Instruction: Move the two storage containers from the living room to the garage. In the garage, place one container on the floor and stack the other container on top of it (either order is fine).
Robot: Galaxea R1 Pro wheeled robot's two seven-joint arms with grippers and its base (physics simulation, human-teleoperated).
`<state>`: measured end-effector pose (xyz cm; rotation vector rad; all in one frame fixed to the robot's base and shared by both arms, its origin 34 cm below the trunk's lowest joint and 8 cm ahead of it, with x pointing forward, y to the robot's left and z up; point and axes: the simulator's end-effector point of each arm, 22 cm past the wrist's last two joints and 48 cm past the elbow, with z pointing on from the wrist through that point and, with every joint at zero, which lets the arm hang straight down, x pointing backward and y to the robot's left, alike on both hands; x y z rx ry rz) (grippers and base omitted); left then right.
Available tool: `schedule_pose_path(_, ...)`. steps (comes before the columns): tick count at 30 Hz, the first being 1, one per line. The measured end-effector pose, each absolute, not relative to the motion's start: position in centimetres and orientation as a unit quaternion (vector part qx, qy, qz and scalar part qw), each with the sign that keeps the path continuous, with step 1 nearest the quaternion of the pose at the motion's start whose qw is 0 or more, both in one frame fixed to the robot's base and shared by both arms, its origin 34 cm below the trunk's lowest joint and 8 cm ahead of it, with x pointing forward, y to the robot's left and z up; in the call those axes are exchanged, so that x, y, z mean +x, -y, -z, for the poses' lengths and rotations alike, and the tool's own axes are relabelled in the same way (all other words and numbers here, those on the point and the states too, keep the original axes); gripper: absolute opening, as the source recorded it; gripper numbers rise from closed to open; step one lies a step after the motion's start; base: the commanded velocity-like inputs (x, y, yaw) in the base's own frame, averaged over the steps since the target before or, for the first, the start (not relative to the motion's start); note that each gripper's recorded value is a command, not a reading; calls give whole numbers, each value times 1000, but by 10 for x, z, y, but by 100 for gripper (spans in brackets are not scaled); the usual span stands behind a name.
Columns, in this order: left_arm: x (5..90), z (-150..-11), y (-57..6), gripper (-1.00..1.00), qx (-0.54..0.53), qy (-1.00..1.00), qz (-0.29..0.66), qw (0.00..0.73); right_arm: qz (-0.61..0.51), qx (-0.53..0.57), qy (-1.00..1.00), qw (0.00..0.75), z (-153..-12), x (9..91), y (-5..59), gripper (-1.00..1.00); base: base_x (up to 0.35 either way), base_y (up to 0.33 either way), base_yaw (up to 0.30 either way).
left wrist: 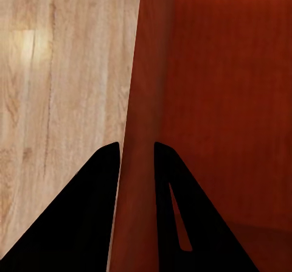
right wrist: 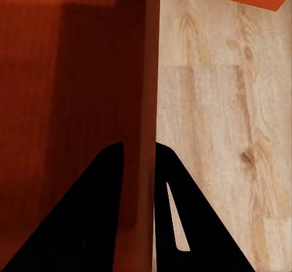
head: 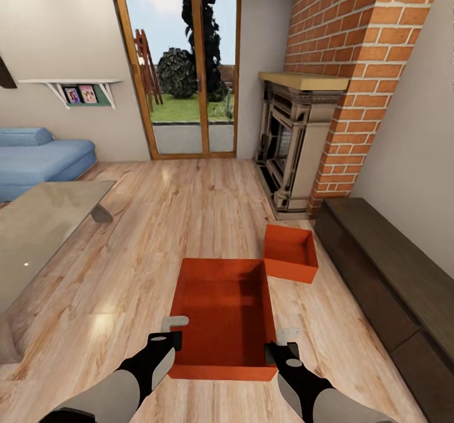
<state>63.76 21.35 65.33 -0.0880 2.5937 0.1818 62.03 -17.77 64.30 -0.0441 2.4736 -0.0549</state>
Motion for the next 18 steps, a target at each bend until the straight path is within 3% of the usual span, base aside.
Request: schedule_pose_path(18,641,-688,-213,-100,-33,-957,-67,280,21,-16,-940,340,-677,624,178,-100,0,0,1)
